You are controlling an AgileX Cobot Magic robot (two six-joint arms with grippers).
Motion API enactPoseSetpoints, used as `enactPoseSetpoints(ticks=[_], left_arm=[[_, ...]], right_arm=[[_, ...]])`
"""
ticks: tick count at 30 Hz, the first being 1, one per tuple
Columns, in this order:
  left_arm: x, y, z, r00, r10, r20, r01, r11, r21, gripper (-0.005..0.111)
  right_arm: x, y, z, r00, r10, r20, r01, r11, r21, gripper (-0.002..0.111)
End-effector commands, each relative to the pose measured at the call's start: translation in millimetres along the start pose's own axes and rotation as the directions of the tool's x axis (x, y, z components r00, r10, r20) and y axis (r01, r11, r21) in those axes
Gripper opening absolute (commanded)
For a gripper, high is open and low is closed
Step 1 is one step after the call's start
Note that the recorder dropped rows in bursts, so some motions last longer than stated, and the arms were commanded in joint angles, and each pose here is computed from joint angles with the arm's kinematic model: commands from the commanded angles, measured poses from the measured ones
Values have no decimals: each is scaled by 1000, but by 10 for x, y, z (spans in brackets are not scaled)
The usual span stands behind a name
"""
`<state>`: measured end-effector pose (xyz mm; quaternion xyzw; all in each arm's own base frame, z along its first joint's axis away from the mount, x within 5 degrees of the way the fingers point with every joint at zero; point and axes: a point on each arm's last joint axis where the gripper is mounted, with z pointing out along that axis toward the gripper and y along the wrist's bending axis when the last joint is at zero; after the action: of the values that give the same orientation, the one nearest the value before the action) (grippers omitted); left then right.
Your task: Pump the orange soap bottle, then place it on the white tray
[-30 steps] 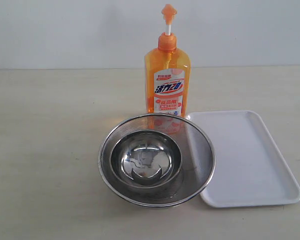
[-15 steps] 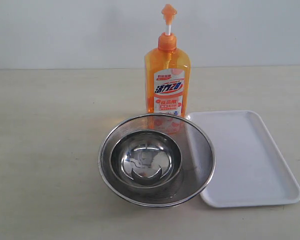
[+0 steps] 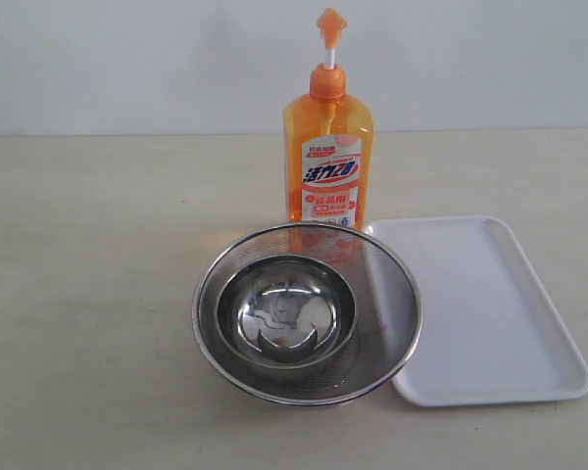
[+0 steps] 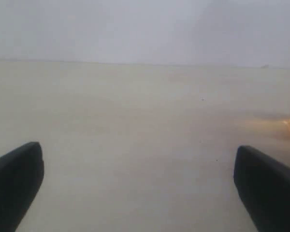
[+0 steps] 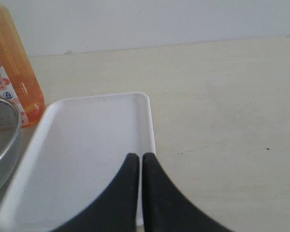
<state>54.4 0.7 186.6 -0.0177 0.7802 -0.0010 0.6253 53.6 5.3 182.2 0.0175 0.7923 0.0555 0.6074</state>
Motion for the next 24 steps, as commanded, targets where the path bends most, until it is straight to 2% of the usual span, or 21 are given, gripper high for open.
enactPoseSetpoints(ticks=[1,10,15,24], left_arm=[[4,2,1,1000,0,8,0,1000,-3,109],[4,3,1,1000,2,8,-2,1000,-4,109],[-7,33,0,984,179,14,-178,983,-40,109],[-17,74,-2,939,343,1,-342,936,-88,109]], right_arm=[[-11,-3,-3,1000,-5,15,5,1000,4,0],[-11,-3,-3,1000,-5,15,5,1000,4,0],[-11,-3,-3,1000,-5,15,5,1000,4,0],[-11,-3,-3,1000,-5,15,5,1000,4,0]])
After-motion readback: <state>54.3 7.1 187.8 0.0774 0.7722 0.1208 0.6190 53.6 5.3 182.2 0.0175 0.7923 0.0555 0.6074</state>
